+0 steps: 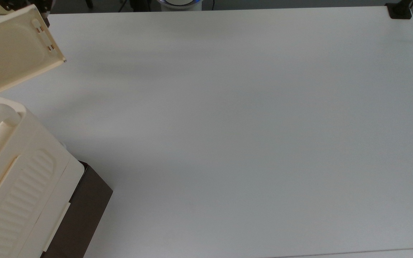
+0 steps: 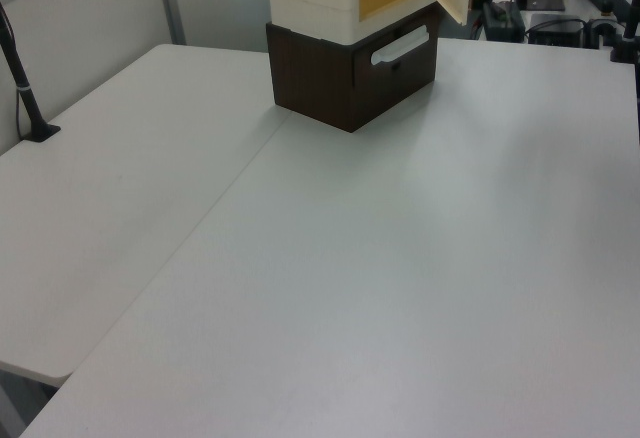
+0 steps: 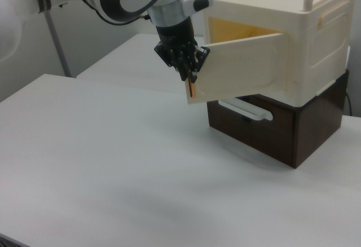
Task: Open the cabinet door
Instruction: 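Pull the handle outward, swinging the cabinet door open on its hinge, then release the handle and raise the gripper away from the door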
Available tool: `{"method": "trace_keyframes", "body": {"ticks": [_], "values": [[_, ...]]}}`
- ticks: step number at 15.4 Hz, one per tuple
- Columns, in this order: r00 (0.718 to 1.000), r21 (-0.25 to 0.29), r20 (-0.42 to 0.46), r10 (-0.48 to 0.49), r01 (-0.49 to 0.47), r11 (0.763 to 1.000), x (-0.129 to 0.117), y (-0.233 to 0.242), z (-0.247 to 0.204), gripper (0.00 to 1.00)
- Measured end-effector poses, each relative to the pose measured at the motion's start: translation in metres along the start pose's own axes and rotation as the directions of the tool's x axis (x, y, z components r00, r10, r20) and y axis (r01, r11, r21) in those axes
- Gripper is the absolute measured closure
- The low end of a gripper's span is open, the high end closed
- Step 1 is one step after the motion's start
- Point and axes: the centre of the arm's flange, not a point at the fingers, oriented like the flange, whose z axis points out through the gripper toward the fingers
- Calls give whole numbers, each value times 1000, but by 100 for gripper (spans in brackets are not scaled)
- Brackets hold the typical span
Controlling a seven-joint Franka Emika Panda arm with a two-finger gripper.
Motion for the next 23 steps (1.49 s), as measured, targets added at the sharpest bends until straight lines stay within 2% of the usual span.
{"method": "trace_keyframes", "body": {"ticks": [6,9,13,16,17,23], "values": [[1000,-12,11,23,-23,1000,-25,43,-11,75],[1000,-16,21,10,-10,1000,-36,62,-13,72],[1000,-31,15,19,-19,999,-50,88,-21,37],[999,-41,7,43,-43,998,-59,101,-30,6],[999,-42,7,52,-52,998,-64,105,-35,0],[996,-52,-9,90,-91,995,-90,117,-71,0]]}}
